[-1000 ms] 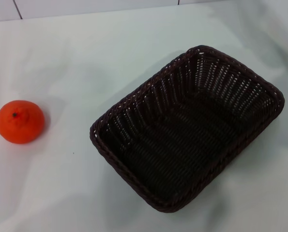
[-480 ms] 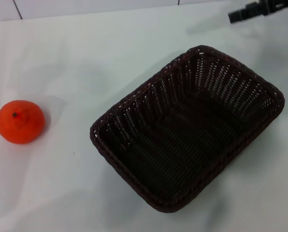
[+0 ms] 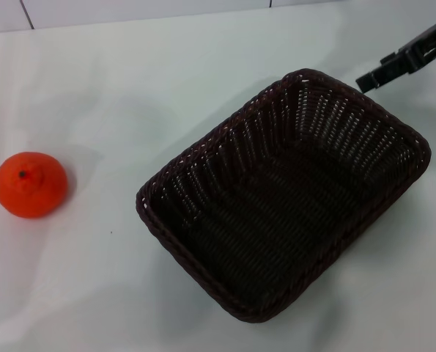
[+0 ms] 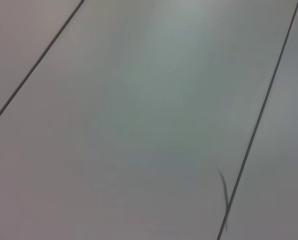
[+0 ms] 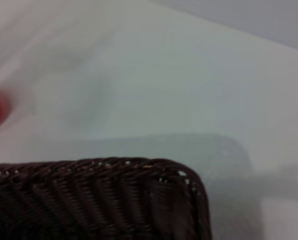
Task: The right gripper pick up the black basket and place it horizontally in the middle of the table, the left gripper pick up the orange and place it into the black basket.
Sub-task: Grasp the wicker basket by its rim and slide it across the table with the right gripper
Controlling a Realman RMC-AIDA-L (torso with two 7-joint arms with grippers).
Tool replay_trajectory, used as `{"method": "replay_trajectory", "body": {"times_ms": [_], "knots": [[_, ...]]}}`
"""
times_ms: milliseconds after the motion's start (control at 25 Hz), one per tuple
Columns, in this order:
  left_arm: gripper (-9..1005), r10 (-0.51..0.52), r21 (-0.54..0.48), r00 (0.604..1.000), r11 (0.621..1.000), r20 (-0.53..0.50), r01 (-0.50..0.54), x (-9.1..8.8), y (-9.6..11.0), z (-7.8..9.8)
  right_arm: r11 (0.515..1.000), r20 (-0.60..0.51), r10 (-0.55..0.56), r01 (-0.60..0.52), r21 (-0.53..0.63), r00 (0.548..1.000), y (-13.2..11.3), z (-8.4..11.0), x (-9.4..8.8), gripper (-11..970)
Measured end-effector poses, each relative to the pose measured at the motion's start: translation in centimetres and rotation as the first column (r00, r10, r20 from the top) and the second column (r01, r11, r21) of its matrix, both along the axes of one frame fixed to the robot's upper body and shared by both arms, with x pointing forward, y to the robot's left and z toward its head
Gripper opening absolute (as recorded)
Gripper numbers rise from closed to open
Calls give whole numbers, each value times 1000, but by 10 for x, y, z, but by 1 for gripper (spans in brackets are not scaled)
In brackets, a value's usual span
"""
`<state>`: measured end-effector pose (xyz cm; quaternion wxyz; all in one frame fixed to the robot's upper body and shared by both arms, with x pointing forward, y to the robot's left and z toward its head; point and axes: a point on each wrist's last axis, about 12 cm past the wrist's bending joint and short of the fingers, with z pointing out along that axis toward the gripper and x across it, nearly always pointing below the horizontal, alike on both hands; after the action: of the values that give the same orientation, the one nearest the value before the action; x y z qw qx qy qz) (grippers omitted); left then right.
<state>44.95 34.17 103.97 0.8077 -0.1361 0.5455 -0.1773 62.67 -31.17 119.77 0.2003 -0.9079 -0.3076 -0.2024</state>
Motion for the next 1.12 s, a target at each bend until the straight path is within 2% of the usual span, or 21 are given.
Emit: {"method": "replay_trajectory", "body": {"times_ms": [280, 440, 600, 880, 1040, 1120], "knots": [[752, 0, -1, 1000, 1000, -1, 0, 0, 0, 0, 998, -57, 59, -61, -25, 997, 16, -26, -4, 758], [751, 0, -1, 1000, 1000, -2, 0, 0, 0, 0, 997, -74, 74, -76, -23, 994, 20, -40, -5, 654], [750, -1, -3, 1000, 1000, -2, 1, 0, -1, 0, 997, -69, 75, -76, -22, 995, 20, -40, -5, 549], [748, -1, -2, 1000, 1000, -1, 1, 0, -1, 0, 998, -67, 56, -56, 4, 996, 16, -40, -6, 291], [747, 0, -3, 1000, 1000, -4, 0, 0, -1, -1, 994, -74, 3, 5, 105, 997, 6, -34, -7, 206], [747, 1, -4, 1000, 1000, -8, -1, 1, -1, -1, 983, -76, -34, 47, 175, 997, -3, -31, -9, 206]]}}
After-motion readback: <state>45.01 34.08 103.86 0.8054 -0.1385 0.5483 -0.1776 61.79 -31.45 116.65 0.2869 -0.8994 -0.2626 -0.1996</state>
